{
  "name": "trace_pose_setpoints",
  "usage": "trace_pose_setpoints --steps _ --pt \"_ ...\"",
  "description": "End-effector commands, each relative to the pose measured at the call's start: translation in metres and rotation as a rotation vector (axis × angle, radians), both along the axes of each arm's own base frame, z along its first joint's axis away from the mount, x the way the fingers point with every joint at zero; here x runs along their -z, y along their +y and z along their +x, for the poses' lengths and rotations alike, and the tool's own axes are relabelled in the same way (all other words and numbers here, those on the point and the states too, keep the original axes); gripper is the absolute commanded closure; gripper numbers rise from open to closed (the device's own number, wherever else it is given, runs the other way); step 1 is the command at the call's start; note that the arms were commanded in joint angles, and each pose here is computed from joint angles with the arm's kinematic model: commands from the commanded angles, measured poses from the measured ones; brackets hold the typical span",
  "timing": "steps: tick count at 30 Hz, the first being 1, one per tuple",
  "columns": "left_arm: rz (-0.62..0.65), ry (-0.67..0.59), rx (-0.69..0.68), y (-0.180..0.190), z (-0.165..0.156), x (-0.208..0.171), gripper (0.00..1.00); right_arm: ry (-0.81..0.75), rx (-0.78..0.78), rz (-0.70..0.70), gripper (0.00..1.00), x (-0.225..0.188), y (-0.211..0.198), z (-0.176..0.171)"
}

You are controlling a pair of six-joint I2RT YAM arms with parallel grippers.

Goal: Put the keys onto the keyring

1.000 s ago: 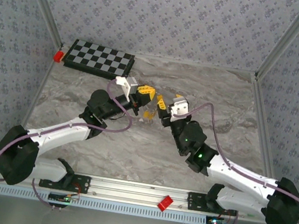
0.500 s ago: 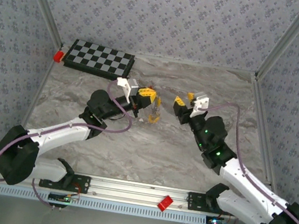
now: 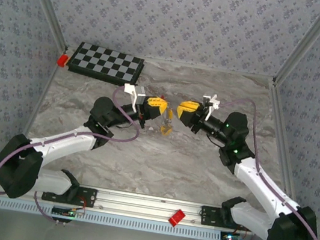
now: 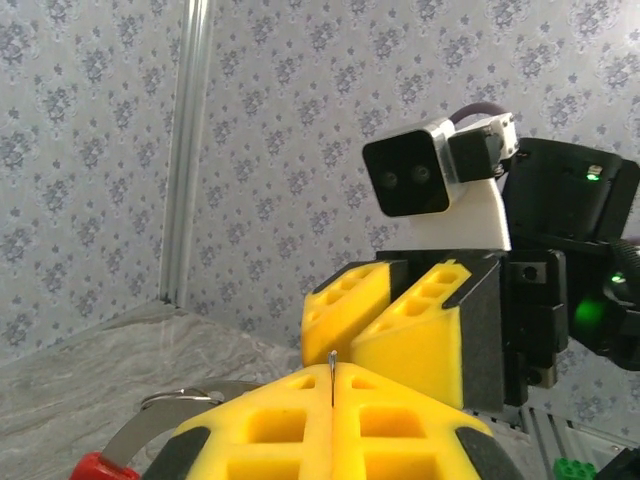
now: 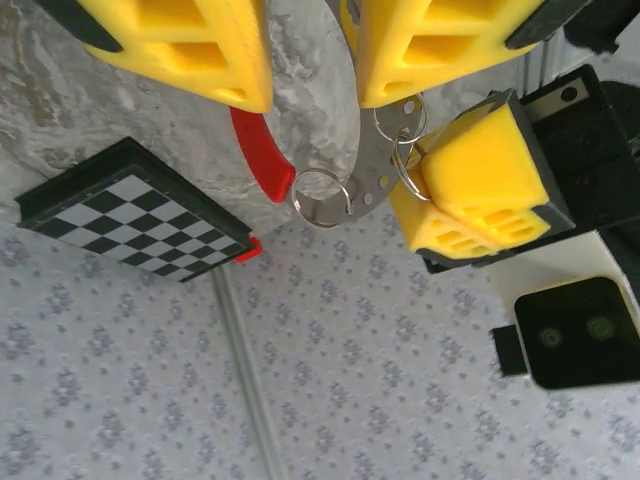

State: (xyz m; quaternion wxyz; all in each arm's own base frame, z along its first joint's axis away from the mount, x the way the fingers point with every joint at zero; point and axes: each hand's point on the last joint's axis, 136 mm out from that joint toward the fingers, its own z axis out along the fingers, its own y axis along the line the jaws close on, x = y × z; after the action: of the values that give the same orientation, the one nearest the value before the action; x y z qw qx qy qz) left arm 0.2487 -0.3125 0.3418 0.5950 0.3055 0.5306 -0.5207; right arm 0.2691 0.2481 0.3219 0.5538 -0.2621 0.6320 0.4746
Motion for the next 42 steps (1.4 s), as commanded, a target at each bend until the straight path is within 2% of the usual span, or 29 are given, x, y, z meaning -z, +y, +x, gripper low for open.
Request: trace_pose_setpoints --steps 1,5,25,35,42 --pt "-0.060 -0.068 0.046 0.003 -0.011 -0.025 1.00 -0.033 -0.111 0.054 0.76 -0.026 0.011 -0.013" --pt "-0.057 -0.070 0.059 0.001 -0.012 -0.025 1.00 -0.023 -0.139 0.049 0.79 -0.025 0.018 -0.013" --pt "-0.074 -0.076 0.077 0.000 -0.013 -0.027 1.00 0.034 -0.189 -0.004 0.79 0.001 0.035 -0.015" --pt "-0.084 -0.083 0.047 0.005 -0.013 -0.030 1.00 0.038 -0.134 -0.040 0.77 0.012 0.022 -0.016" --pt "-0.086 -0.080 0.042 0.005 -0.012 -0.029 1.00 -0.011 -0.098 0.006 0.73 -0.010 0.003 -0.018"
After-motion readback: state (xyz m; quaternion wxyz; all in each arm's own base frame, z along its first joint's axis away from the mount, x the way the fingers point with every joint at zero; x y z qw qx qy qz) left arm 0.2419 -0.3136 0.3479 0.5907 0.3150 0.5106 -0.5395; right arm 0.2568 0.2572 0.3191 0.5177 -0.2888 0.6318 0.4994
